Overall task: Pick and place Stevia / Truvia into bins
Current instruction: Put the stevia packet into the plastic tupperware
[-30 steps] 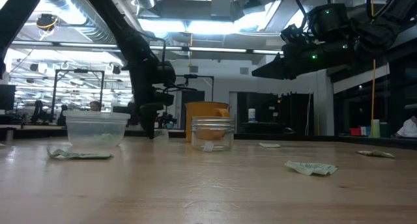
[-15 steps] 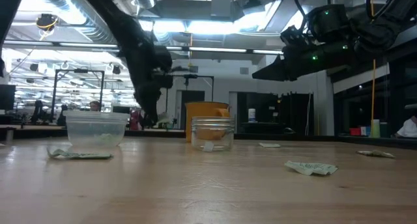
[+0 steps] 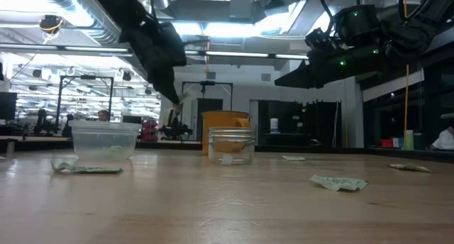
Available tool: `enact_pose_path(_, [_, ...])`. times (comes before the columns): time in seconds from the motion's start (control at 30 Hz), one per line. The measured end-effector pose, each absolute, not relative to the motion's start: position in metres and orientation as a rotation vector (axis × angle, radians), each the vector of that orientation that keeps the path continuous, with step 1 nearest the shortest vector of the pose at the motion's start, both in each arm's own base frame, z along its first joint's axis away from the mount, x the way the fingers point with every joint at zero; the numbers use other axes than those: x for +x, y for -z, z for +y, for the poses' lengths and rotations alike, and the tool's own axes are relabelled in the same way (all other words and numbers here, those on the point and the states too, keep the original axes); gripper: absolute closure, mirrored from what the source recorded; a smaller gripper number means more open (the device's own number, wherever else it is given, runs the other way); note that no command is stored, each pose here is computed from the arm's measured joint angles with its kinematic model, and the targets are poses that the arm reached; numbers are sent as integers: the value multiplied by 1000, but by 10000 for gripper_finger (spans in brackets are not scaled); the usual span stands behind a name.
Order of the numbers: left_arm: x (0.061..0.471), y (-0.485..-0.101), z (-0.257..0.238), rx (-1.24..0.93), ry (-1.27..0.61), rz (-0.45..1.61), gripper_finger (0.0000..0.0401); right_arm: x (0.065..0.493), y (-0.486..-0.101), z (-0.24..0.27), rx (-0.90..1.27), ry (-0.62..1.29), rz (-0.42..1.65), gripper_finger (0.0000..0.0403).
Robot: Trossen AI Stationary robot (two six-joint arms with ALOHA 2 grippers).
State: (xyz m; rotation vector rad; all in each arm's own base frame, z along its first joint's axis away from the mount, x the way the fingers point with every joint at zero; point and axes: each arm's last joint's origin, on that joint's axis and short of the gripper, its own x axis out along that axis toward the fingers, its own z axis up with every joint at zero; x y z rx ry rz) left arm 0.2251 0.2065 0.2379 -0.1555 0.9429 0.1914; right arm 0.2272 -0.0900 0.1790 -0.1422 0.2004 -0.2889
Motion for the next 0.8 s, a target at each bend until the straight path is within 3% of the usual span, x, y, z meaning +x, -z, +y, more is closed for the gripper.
enact_pose_path(0.8, [248,-260,172,-26,45,769,399,227,-179,-90,-149,289,200,377])
